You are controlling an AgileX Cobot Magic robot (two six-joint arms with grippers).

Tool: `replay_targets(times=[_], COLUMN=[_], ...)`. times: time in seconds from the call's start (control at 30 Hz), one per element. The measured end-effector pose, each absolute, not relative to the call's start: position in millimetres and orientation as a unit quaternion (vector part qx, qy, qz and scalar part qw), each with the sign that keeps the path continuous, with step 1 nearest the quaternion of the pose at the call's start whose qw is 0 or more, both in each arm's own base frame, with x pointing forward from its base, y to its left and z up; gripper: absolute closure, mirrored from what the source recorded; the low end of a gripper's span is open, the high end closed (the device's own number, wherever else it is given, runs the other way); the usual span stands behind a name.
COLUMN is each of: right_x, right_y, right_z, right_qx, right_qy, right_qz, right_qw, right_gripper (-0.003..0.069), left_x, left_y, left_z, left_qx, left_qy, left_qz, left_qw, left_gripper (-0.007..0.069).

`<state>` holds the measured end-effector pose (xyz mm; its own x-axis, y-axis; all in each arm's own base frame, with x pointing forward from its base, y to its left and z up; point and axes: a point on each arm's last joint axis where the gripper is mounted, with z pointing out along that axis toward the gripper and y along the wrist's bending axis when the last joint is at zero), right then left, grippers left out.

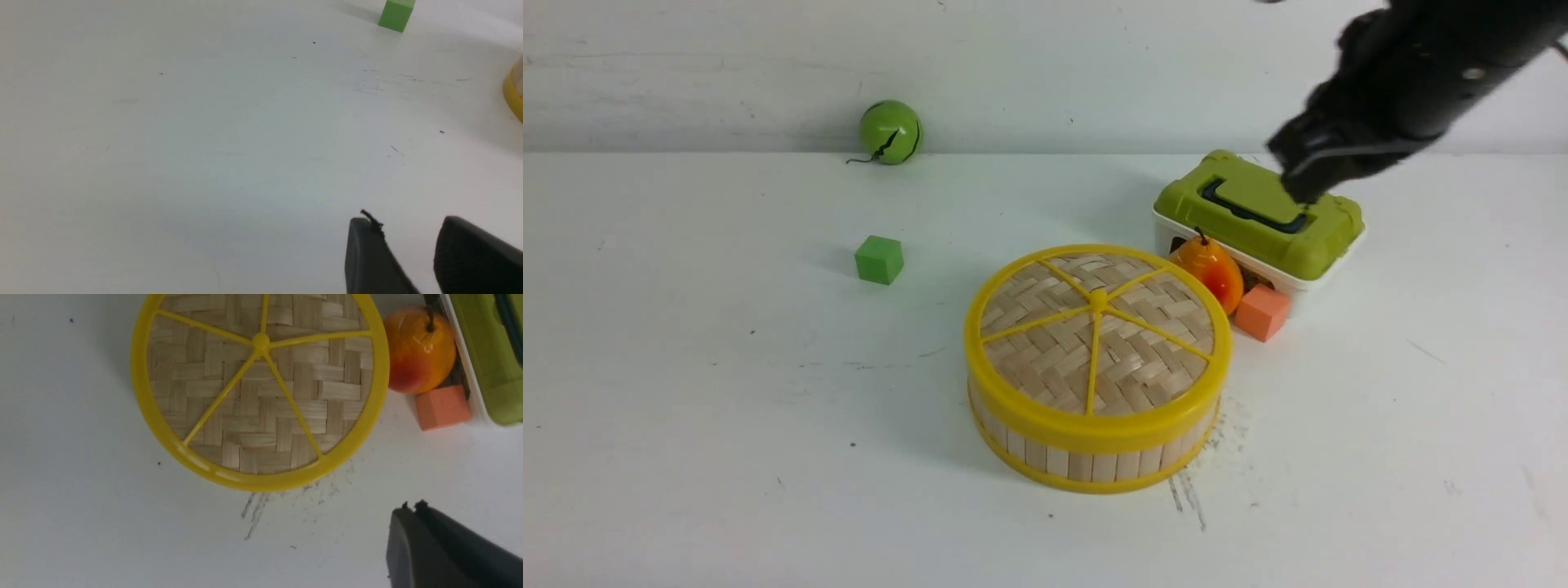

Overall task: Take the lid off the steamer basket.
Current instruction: Use the right arm to lift the lid of the steamer

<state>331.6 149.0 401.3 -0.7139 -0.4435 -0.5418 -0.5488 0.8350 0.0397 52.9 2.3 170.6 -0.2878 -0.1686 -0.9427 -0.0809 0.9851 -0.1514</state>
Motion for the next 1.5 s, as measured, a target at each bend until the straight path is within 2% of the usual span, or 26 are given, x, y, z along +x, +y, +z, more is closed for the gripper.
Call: replay_targets(times=[0.2, 0.27, 0.4, 0.43, 0.47, 0.53, 0.63, 0.87, 1.07, 1.2, 1.33, 1.4, 1.5], right_x=[373, 385, 400, 400, 403, 406, 409, 421, 425, 424, 422, 422, 422], right_y=[202, 221, 239, 240, 243, 245, 248, 251, 252, 252, 253, 253, 253], right_z=[366, 345, 314, 312, 303, 294, 282, 262, 261, 262, 262, 263, 263], right_qx=[-0.288, -0.289, -0.278, -0.279, -0.278, -0.278, -0.279, -0.259, -0.241, -0.238, -0.232, -0.232, -0.232], right_qy=[0.921, 0.925, 0.934, 0.934, 0.936, 0.938, 0.941, 0.945, 0.947, 0.948, 0.951, 0.951, 0.951], right_qz=[0.095, 0.095, 0.095, 0.095, 0.093, 0.090, 0.087, 0.077, 0.080, 0.080, 0.083, 0.083, 0.083], right_qw=[0.246, 0.230, 0.203, 0.202, 0.193, 0.183, 0.173, 0.182, 0.198, 0.194, 0.186, 0.186, 0.187], right_gripper=[0.0598, 0.0530, 0.0333, 0.0333, 0.0262, 0.0210, 0.0179, 0.0204, 0.0277, 0.0361, 0.0524, 0.0551, 0.0551], left_x=[53, 53, 53, 53, 53, 53, 53, 53, 53, 53, 53, 53, 53], left_y=[2, 2, 2, 2, 2, 2, 2, 2, 2, 2, 2, 2, 2], left_z=[171, 171, 171, 171, 171, 171, 171, 171, 171, 171, 171, 171, 171], left_qx=[-0.078, -0.078, -0.078, -0.078, -0.078, -0.078, -0.078, -0.078, -0.078, -0.078, -0.078, -0.078, -0.078], left_qy=[0.802, 0.802, 0.802, 0.802, 0.802, 0.802, 0.802, 0.802, 0.802, 0.802, 0.802, 0.802, 0.802], left_qz=[-0.037, -0.037, -0.037, -0.037, -0.037, -0.037, -0.037, -0.037, -0.037, -0.037, -0.037, -0.037, -0.037], left_qw=[0.592, 0.592, 0.592, 0.592, 0.592, 0.592, 0.592, 0.592, 0.592, 0.592, 0.592, 0.592, 0.592], left_gripper=[0.0386, 0.0386, 0.0386, 0.0386, 0.0386, 0.0386, 0.0386, 0.0386, 0.0386, 0.0386, 0.0386, 0.0386, 0.0386])
